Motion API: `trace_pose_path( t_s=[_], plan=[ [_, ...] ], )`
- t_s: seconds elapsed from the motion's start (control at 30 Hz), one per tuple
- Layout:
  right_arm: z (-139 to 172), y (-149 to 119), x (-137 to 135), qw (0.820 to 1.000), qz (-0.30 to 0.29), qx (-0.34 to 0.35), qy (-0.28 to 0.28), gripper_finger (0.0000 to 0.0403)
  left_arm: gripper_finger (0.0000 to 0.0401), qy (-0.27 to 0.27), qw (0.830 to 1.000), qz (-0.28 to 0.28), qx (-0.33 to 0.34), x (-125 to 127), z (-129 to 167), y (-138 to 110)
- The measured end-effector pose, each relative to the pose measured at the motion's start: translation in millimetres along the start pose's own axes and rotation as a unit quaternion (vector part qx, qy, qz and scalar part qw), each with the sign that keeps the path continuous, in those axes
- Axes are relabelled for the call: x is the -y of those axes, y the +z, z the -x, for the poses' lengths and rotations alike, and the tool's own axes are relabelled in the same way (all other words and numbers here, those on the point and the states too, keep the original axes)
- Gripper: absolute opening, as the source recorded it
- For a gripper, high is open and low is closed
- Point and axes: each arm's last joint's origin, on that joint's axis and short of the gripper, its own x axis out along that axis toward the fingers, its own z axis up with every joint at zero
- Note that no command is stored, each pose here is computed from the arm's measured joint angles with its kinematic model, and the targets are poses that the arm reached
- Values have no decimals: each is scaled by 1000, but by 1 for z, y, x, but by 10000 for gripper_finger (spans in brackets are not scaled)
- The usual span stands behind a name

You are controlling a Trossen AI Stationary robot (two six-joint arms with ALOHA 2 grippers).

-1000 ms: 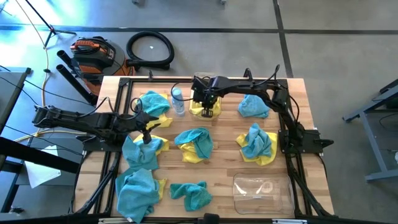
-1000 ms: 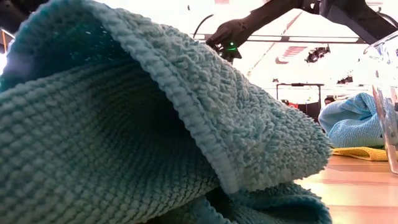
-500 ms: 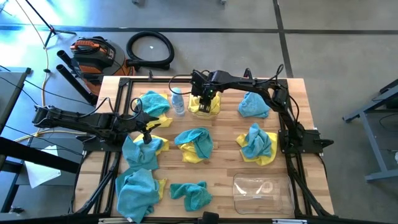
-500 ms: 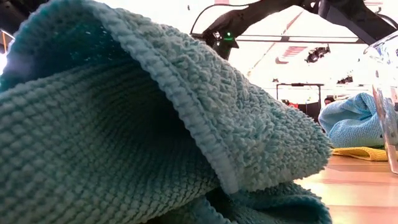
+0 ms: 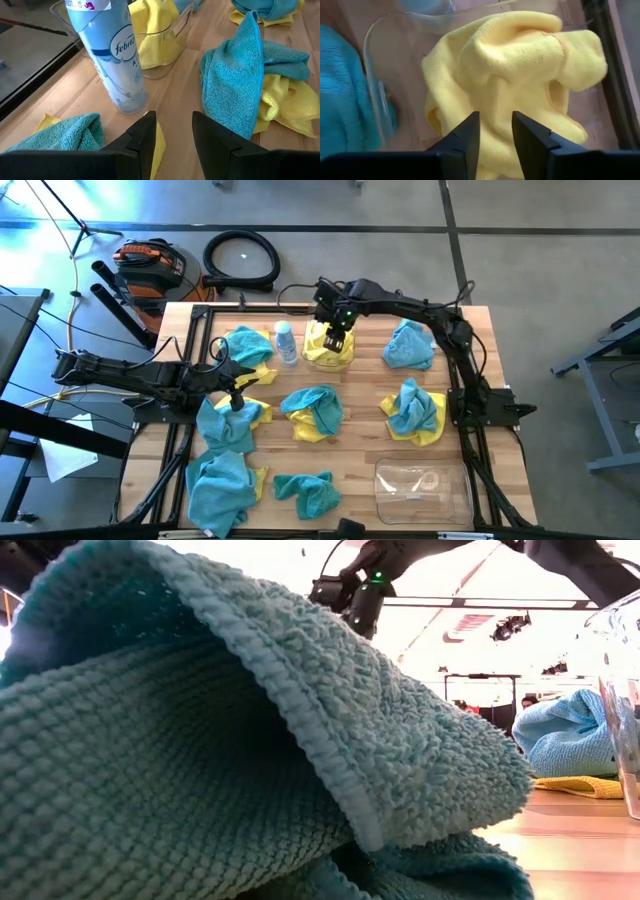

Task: Sort microfiber towel by color & place in baskets
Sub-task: Put the blue towel into the bottom transparent bin

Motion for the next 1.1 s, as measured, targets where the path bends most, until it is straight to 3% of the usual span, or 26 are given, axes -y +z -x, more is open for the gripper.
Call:
trace_pose_path(
  t_s=[0.27, 0.47, 0.67, 0.9, 1.1],
  plan=[
    [37, -43, -14, 997, -18, 79, -10, 6, 115, -1, 1000, 15, 3, 0, 0, 1],
    [61, -103, -46, 981, -88, 165, -50, 9, 115, -1, 1000, 15, 5, 0, 0, 1],
    [79, -156, -91, 950, -138, 273, -56, 3, 115, -1, 1000, 16, 6, 0, 0, 1],
    [67, -208, -137, 928, -172, 327, -46, 1, 115, -11, 999, 29, 28, 2, 2, 9],
    [48, -236, -170, 914, -177, 363, -41, 0, 115, -24, 999, 13, 29, 13, 3, 22]
  ],
)
